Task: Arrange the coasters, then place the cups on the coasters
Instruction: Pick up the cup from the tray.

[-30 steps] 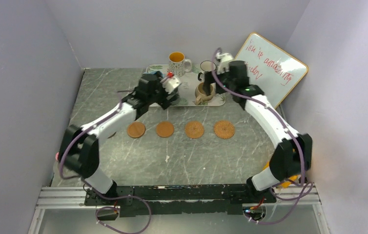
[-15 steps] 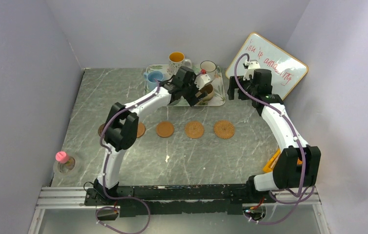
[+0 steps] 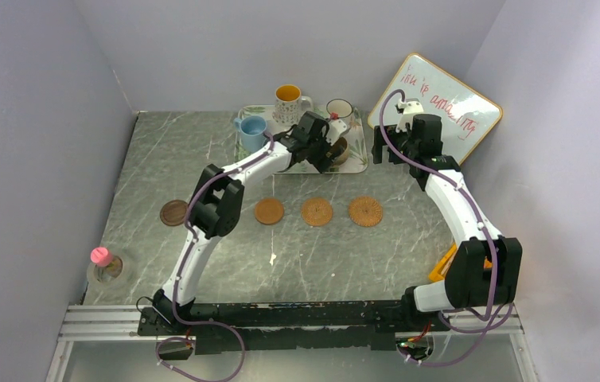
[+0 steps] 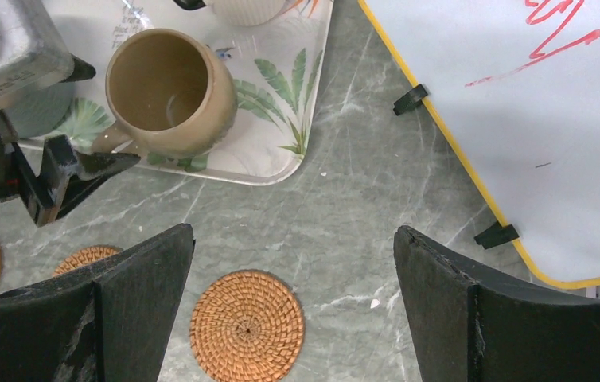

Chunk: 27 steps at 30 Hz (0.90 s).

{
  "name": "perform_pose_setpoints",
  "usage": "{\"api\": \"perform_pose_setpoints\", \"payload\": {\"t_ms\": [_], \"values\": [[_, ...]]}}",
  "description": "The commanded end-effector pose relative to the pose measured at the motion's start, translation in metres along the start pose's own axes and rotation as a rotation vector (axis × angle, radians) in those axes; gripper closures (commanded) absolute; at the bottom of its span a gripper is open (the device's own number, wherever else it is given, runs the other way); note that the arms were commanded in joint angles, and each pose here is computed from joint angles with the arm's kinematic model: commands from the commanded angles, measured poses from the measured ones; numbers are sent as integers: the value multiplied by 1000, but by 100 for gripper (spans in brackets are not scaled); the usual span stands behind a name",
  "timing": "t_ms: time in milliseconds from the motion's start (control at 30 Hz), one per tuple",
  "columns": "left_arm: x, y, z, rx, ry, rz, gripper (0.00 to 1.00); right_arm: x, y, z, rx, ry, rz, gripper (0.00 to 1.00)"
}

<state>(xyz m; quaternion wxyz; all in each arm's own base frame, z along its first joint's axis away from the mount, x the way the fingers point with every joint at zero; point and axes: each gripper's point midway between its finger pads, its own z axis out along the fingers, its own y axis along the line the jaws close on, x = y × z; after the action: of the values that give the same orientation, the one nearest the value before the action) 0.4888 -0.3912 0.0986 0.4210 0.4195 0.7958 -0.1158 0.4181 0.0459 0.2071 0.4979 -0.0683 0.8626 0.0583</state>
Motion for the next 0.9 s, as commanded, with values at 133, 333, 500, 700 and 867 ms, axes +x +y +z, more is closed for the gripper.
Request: {"api": "perform_pose_setpoints", "payload": {"t_ms": [133,333,500,700,867], "values": [[-10,-4,13,-3,-18,-63,39,-15,-3,0,11,-63,-25,0],[-6,-9,18,24,-12,-51,43,-15,-2,2,17,-66,-37,0],[-9,-6,19,12,-24,-34,71,-15,-1,2,17,-66,-42,0],[-19,-3,13,11,-61,8,95,-15,2,3,13,-64,-53,0],[-42,6,-9,27,-119,-9,95,-15,2,3,14,-64,-56,0]]}}
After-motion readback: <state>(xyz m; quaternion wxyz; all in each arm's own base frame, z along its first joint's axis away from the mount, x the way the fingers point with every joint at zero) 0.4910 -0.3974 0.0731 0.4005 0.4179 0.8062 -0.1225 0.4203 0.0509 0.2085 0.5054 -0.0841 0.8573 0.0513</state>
